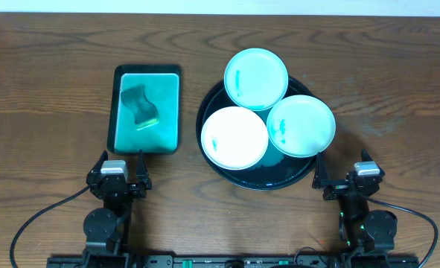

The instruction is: Clean dirty plates on tray and stack at the side

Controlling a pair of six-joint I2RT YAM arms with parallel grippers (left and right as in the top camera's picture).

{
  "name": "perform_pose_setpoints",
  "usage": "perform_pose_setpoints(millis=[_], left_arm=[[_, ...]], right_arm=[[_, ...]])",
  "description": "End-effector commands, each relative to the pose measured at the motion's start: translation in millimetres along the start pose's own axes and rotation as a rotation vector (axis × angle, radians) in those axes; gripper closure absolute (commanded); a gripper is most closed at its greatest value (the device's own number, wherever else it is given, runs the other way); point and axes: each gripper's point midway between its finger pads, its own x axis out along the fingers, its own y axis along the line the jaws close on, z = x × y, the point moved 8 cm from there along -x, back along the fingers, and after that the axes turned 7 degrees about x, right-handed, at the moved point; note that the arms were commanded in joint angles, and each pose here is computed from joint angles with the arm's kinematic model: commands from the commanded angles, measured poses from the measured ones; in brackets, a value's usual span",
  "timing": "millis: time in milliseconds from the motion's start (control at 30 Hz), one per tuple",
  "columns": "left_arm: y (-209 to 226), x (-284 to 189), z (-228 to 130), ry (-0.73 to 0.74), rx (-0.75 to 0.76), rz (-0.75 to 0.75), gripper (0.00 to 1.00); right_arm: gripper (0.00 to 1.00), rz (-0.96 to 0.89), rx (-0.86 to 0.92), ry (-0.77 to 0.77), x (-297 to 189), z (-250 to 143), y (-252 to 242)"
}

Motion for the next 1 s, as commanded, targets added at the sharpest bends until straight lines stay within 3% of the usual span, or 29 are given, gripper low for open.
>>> perform_pose_setpoints(millis=[0,667,767,967], left_arm=[[0,1,-14,0.062,0.014,0.004,0.21],[0,2,-7,0.02,-0.005,0.003,0.21],[2,1,9,-0.081,-0.007,0.019,0.21],[-3,-15,66,-0.446,-0.01,-0.076,0.21]], right_arm=[[0.01,-0.017,-0.014,0.005,0,-1,-2],[0.01,-0.017,-0.014,0.005,0,-1,-2],[0.01,-0.017,-0.014,0.005,0,-1,-2],[0.01,-0.017,-0.014,0.005,0,-1,-2]])
